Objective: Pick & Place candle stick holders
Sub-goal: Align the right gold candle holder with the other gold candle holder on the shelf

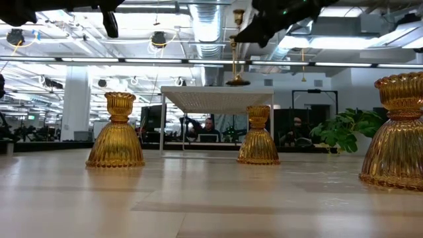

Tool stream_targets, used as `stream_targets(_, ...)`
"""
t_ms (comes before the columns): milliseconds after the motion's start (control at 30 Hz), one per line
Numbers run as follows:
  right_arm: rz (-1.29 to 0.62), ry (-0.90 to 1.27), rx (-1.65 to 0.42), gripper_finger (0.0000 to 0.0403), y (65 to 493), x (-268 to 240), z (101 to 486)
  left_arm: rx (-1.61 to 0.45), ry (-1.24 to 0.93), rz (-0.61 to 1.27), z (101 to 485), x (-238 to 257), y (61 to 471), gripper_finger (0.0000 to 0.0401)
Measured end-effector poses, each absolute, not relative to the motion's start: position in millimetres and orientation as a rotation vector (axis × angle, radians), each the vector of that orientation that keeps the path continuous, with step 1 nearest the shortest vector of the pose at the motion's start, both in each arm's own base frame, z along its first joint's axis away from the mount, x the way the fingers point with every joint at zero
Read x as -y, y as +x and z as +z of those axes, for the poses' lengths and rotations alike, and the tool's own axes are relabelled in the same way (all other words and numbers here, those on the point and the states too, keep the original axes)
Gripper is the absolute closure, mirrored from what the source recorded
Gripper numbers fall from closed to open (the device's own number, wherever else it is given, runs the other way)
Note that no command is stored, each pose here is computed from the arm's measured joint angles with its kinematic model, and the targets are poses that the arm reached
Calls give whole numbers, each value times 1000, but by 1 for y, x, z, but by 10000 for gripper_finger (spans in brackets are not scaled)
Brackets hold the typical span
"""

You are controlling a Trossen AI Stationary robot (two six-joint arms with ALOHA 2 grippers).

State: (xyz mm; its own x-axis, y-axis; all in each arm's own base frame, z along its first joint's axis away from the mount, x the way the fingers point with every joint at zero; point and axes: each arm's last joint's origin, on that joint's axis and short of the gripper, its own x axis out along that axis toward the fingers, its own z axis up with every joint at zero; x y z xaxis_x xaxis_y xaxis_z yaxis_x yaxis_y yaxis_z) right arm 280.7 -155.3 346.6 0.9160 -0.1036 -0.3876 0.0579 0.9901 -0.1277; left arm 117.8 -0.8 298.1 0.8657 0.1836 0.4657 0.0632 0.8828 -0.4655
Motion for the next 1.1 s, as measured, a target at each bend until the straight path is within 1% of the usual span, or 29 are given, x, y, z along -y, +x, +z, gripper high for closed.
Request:
stream_targets(233, -43, -69, -437, 378, 293, 172, 325, 527, -491, 65, 298, 1, 118, 393)
stream_targets(567, -37, -53, -430, 384, 288, 180, 324, 533, -491, 64, 299, 1, 117, 393)
stream_targets(800, -24, -25, -453, 381, 286, 179, 308, 533, -491, 64, 299, 1, 117, 393)
stream_targets(933, -20, -22, -444, 383, 286, 178, 306, 534, -491, 64, 299, 1, 117, 393)
stream_targets(1100, -27, -30, -435, 374, 287, 178, 306, 537, -495, 77, 299, 0, 117, 393)
